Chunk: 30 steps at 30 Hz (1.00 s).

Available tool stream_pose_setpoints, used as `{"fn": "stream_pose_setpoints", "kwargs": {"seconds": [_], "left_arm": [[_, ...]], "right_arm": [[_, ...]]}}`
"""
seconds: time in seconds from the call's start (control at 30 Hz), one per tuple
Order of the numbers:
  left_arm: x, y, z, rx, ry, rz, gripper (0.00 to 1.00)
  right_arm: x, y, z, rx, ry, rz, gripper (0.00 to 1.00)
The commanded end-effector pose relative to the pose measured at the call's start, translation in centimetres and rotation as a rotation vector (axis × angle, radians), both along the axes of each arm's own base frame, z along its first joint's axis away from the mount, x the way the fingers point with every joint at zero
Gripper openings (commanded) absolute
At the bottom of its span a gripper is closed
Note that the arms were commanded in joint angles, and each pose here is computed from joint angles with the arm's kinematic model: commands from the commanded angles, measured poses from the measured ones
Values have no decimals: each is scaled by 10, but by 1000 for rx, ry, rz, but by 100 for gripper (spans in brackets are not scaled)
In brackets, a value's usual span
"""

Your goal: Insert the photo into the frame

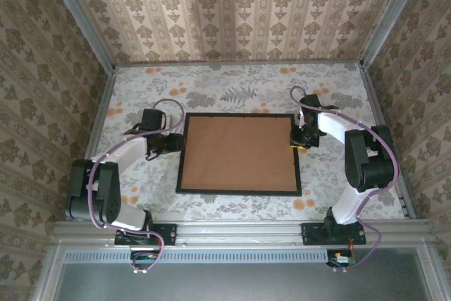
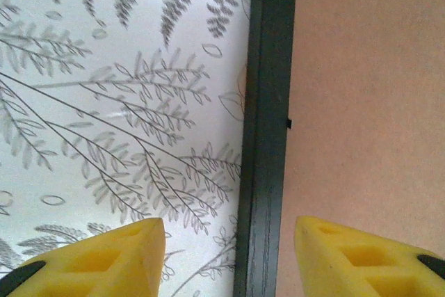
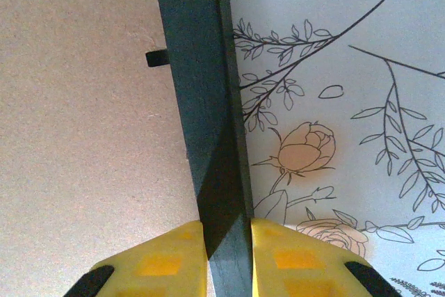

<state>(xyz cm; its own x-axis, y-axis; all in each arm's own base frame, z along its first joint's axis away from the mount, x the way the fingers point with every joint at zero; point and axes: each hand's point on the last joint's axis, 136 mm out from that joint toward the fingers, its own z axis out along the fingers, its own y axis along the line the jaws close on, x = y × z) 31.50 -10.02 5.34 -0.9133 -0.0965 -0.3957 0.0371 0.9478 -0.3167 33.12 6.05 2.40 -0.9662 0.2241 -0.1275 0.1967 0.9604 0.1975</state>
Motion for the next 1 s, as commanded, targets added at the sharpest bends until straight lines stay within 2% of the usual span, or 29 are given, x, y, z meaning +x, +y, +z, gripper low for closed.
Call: {"fn": "stream_pose_setpoints", "kwargs": {"seconds": [0.0, 0.3, 0.53, 0.67, 0.97], "left_arm": [[21, -2, 15, -42, -32, 26, 53], [33, -12, 3, -77, 41, -4, 47], [8, -7, -6, -41, 136, -27, 40], [-2, -10, -9, -52, 168, -44, 39], [-2, -18, -18, -58, 197, -67, 38]], "right_arm": [[8, -5, -2, -27, -9, -3, 19], [7, -5, -1, -24, -18, -1, 19], [9, -3, -1, -13, -19, -1, 19], [9, -2, -1, -5, -23, 1, 19], [10, -1, -1, 0, -20, 1, 19]]}}
